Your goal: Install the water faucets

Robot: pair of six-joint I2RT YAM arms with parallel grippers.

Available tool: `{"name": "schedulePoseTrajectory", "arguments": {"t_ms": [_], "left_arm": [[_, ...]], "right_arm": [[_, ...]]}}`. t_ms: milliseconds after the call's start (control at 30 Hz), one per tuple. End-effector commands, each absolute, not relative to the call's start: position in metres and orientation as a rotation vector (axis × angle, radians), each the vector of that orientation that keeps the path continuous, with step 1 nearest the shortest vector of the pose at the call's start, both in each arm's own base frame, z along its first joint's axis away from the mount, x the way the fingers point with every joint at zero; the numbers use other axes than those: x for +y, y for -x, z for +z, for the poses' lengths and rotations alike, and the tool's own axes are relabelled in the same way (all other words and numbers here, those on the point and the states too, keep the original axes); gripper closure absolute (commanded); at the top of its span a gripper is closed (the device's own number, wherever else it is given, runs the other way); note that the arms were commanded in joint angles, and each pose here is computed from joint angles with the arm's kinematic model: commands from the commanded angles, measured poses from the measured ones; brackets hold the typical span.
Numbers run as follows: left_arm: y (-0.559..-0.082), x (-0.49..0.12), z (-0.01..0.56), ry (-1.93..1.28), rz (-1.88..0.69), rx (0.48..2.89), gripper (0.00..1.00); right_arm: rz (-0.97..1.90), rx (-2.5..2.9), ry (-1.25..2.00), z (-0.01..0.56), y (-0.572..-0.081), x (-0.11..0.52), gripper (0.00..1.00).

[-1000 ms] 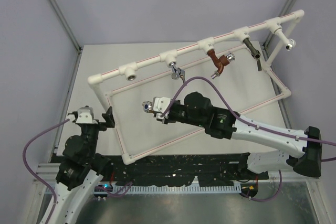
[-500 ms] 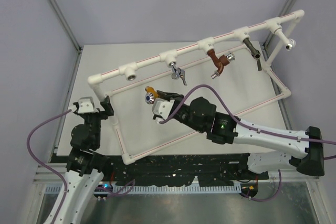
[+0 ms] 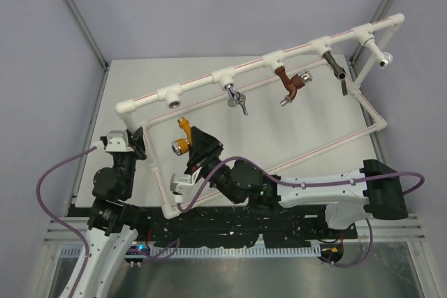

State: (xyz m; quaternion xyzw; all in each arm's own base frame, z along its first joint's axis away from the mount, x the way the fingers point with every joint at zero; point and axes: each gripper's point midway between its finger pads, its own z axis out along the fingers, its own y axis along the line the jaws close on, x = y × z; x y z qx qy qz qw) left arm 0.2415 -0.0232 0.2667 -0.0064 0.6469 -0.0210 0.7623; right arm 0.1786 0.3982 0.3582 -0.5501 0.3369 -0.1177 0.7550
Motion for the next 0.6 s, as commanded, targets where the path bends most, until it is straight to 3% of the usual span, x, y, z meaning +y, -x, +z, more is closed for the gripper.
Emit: {"name": "schedulePoseTrajectory", "arguments": {"t_ms": [0,567], "left_arm": [[-0.233,-0.012,0.289,0.066,-0.015,1.336,1.00],[-0.234,-0.015,0.286,0.051,-0.012,1.352,1.00]], "right_arm": [[-0.488,0.616,1.026,0.414,-0.175,0.379,0.95],[-0.698,0.553,1.091,0.420,-0.181,0.402,0.95]]}}
